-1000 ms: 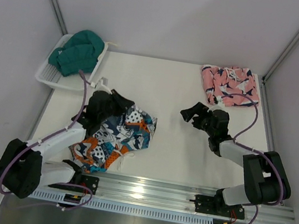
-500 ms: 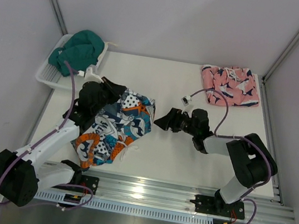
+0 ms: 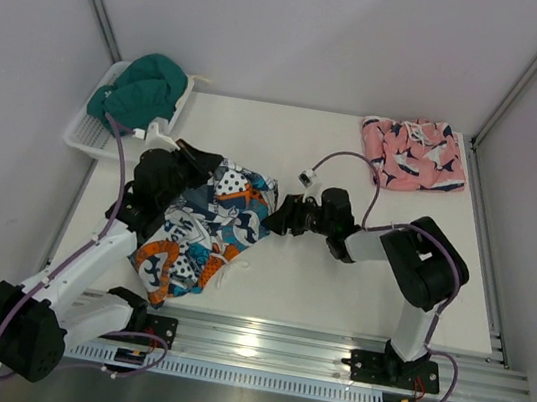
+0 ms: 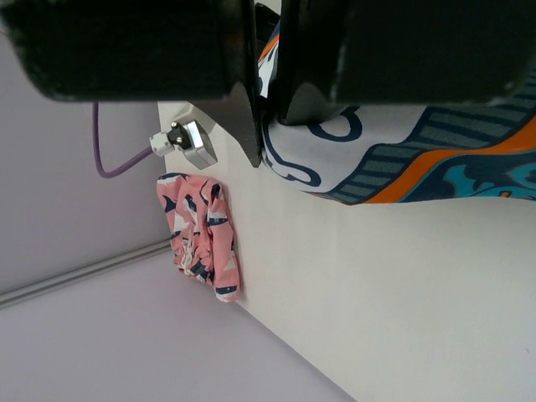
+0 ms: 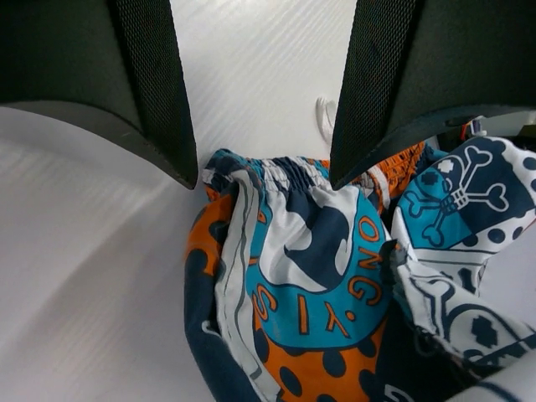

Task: Fold and stack the shorts
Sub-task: Move the shorts to the center of the board, then flatten the shorts out

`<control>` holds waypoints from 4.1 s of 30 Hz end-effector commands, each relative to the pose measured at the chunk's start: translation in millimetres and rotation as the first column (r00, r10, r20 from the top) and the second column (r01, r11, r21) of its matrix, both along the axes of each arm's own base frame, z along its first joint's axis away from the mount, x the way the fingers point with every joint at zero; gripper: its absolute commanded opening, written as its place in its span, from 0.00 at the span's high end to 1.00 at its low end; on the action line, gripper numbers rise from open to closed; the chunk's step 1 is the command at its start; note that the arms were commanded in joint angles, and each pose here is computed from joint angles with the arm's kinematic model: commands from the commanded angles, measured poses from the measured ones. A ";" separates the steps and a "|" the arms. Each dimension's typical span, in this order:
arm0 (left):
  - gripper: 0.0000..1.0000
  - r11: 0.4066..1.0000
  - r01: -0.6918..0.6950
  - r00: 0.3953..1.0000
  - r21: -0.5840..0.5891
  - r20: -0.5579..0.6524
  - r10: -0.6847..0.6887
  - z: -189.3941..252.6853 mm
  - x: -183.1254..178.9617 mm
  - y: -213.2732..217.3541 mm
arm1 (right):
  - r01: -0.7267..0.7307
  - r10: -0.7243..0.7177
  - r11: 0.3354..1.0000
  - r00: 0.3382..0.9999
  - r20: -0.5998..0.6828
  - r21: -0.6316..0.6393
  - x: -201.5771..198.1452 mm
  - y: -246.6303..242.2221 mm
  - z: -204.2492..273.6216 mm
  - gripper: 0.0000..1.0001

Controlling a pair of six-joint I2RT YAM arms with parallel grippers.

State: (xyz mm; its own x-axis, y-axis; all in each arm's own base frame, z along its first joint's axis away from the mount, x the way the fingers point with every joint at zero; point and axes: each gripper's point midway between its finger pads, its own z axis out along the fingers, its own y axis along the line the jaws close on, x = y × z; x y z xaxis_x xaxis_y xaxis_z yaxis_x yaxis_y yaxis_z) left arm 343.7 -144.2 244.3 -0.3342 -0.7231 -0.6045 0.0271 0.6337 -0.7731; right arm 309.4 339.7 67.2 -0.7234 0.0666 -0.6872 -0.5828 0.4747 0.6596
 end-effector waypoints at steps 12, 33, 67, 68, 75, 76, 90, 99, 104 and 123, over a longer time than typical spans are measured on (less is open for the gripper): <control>0.89 0.999 0.008 0.997 -0.039 0.078 -0.005 31.9 -4.3 5.6 | 0.055 -0.047 0.986 0.997 0.055 -0.156 10.9 24.3 -25.8 0.37; 0.61 0.983 0.157 0.976 -0.096 -0.137 -0.169 -43.1 34.4 -2.3 | 0.322 -0.299 0.904 0.946 0.121 -0.282 -35.8 -67.8 43.4 1.00; 0.22 0.905 0.415 0.906 0.097 -0.136 -0.401 -108.4 -87.2 -65.4 | 0.260 -0.311 0.864 0.949 -0.050 -0.431 -92.8 -126.3 17.5 1.00; 0.23 0.901 0.422 0.902 0.099 -0.151 -0.405 -114.6 -86.9 -67.8 | 0.260 -0.311 0.864 0.949 -0.051 -0.432 -93.1 -126.6 15.9 1.00; 0.29 0.874 0.481 0.871 0.070 -0.149 -0.468 -121.1 -82.0 -101.0 | 0.263 -0.314 0.866 0.948 -0.055 -0.425 -92.8 -125.8 11.5 1.00; 0.29 0.872 0.486 0.869 0.067 -0.144 -0.473 -120.1 -79.9 -104.9 | 0.264 -0.314 0.869 0.948 -0.054 -0.419 -92.3 -125.1 12.4 1.00; 0.40 0.898 0.433 0.895 0.082 -0.160 -0.417 -129.8 -44.5 -120.5 | 0.266 -0.310 0.869 0.950 -0.041 -0.417 -93.5 -128.6 11.4 1.00; 0.51 0.882 0.471 0.869 0.023 -0.184 -0.460 -141.3 -40.5 -136.9 | 0.269 -0.312 0.874 0.949 -0.043 -0.404 -91.4 -128.6 13.3 1.00; 0.73 0.881 0.473 0.871 0.013 -0.158 -0.465 -136.2 -36.1 -141.0 | 0.271 -0.315 0.873 0.948 -0.044 -0.405 -91.3 -129.7 12.5 1.00; 1.00 0.930 0.344 0.939 0.130 -0.065 -0.338 59.4 31.8 -12.6 | 0.284 -0.358 0.801 0.933 -0.041 -0.527 -113.8 -160.7 18.8 1.00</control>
